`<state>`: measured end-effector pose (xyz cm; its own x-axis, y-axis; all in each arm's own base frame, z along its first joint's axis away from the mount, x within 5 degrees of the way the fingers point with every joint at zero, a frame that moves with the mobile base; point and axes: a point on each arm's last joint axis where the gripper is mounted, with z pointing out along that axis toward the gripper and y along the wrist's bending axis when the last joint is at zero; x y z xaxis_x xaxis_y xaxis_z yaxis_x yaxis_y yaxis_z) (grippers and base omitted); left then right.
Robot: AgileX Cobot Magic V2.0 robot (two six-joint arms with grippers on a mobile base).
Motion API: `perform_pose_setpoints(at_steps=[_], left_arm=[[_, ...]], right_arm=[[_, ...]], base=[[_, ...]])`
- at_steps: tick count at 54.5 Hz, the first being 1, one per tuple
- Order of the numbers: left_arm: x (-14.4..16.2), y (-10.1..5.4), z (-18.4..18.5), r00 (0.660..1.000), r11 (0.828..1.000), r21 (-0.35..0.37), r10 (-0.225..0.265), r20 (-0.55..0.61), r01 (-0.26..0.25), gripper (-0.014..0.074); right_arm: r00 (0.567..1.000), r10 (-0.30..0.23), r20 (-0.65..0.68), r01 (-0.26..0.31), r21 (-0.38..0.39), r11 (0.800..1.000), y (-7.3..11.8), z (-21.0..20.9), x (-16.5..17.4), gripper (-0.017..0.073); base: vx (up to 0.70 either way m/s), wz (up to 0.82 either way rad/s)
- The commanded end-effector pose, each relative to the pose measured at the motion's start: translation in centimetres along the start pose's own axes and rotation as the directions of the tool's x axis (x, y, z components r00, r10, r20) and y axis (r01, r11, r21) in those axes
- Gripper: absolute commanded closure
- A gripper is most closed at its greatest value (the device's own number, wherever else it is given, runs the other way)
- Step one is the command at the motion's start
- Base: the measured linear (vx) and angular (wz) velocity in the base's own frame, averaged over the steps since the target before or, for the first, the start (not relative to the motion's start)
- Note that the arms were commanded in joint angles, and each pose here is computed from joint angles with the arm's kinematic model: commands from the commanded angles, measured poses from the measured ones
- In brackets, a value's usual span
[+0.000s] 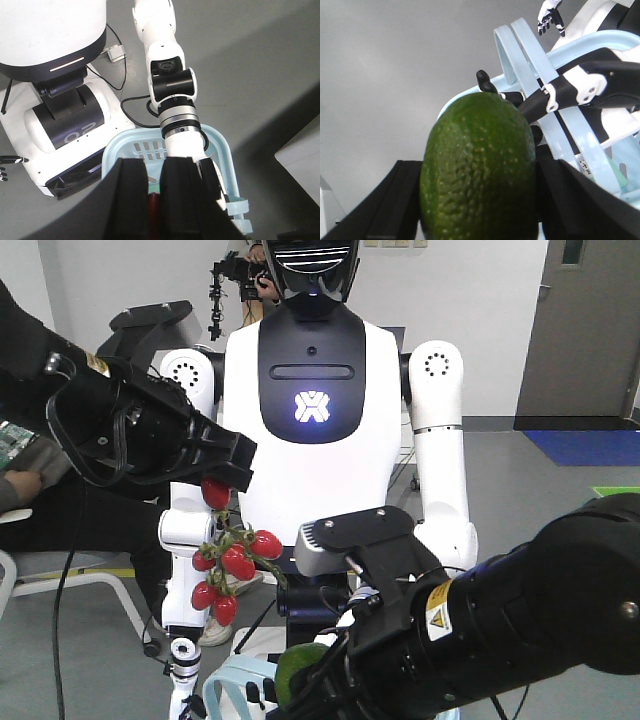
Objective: Pick snacks and fruit into basket
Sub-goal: 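Move the right gripper with the lime down over the blue basket, then lower the lime into the basket and open the right gripper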
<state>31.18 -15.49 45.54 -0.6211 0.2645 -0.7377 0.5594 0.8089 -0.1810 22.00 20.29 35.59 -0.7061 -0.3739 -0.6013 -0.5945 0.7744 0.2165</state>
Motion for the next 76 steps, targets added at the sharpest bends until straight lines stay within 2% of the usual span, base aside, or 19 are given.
perform_pose_setpoints(at_steps=[1,11,20,26,34,44,76], left_arm=[[-1.3,-1.0,-3.0,0.988,1.0,0.011,0.007,0.154,-0.008,0.0591],[-1.3,-1.0,-3.0,0.988,1.0,0.011,0.007,0.154,-0.008,0.0591],[-1.3,-1.0,-3.1,0.988,1.0,0.011,0.006,0.155,-0.008,0.0591],[-1.3,-1.0,-3.1,0.988,1.0,0.012,0.005,0.155,-0.007,0.0591],[-1.3,-1.0,-3.1,0.988,1.0,0.012,0.005,0.155,-0.007,0.0591],[-1.3,-1.0,-3.1,0.988,1.0,0.012,0.005,0.153,-0.007,0.0591],[-1.2,-1.0,-3.1,0.989,1.0,0.013,0.006,0.147,-0.008,0.0591]], right_arm=[[0.993,0.005,0.121,-0.003,-0.022,1.0,0.4,-2.5,-1.0,0.0567],[0.995,0.012,0.102,-0.009,-0.038,0.999,0.6,-2.5,-0.8,0.0567],[0.992,-0.049,0.118,0.053,-0.029,0.998,2.3,-2.3,-0.6,0.0567],[0.982,-0.091,0.167,0.088,0.021,0.996,3.3,-2.3,-0.7,0.0567],[0.974,-0.118,0.192,0.099,0.107,0.989,3.9,-2.1,-0.7,0.0567],[0.969,-0.137,0.205,0.109,0.144,0.984,4.4,-1.9,-0.6,0.0567],[0.965,-0.144,0.219,0.115,0.144,0.983,4.5,-1.9,-0.8,0.0567]], base=[[0.0,0.0],[0.0,0.0],[0.0,0.0],[0.0,0.0],[0.0,0.0],[0.0,0.0],[0.0,0.0]])
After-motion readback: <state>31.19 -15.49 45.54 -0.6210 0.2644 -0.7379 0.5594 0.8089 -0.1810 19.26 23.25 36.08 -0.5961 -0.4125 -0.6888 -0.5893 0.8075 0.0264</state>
